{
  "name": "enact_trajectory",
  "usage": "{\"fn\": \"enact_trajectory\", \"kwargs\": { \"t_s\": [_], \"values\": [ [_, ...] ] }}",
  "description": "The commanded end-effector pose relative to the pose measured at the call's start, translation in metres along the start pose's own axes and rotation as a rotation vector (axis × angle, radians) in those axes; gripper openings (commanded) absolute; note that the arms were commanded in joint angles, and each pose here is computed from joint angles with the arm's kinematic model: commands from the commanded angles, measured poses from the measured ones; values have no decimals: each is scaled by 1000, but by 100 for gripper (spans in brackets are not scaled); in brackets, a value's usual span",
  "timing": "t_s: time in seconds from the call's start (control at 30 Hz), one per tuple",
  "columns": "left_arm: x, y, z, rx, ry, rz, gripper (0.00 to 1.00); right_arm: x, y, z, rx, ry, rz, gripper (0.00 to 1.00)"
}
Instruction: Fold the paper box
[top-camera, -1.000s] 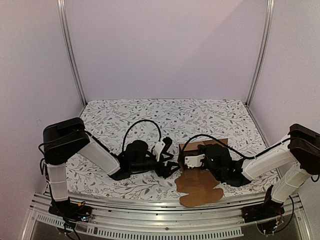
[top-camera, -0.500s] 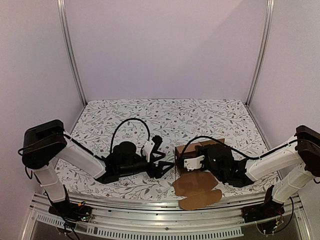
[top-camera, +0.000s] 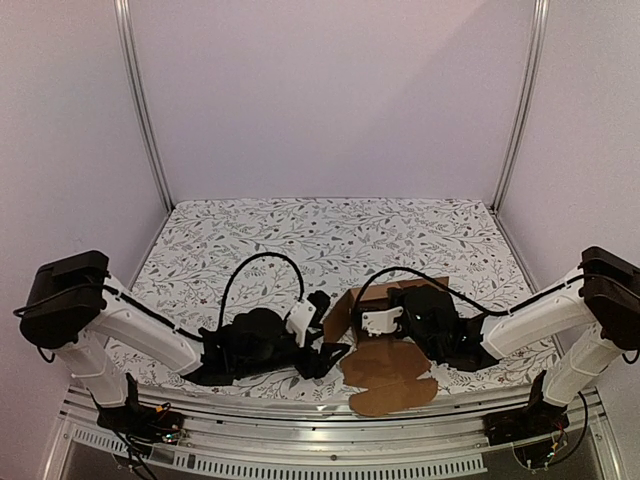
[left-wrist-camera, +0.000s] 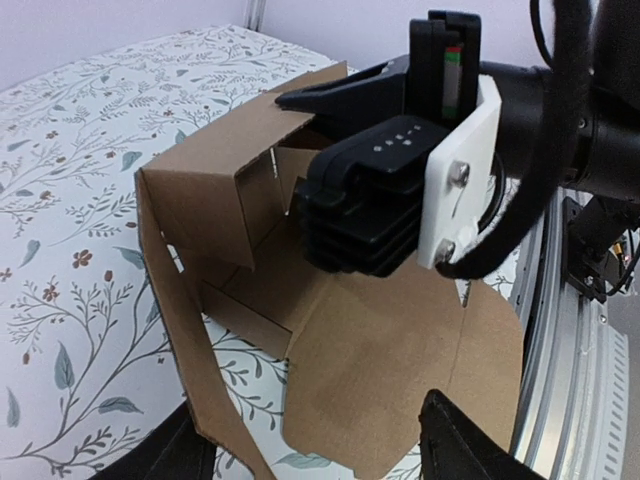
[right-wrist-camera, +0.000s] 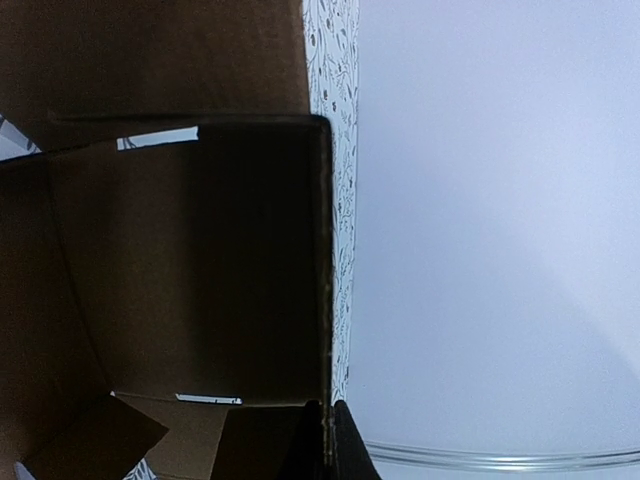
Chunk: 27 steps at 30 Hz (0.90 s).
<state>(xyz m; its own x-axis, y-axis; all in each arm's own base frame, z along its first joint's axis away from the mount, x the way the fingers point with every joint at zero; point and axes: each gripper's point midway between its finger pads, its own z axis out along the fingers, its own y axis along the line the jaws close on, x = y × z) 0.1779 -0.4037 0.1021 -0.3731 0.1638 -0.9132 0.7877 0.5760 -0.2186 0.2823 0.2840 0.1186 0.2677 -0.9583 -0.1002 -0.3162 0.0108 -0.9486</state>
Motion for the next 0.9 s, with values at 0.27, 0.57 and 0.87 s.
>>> {"fn": "enact_trajectory", "kwargs": {
  "t_s": [0.27,0.57,0.87],
  "values": [
    [-5,51,8,-361,-20,30,30,-3,-7,3,23,27,40,0],
    [1,66,23,-436,-5,68,0,-1,10,-3,-118,27,15,27],
    [-6,74,24,-453,-19,106,0,-8,8,-30,-320,-32,98,56]
  ]
}}
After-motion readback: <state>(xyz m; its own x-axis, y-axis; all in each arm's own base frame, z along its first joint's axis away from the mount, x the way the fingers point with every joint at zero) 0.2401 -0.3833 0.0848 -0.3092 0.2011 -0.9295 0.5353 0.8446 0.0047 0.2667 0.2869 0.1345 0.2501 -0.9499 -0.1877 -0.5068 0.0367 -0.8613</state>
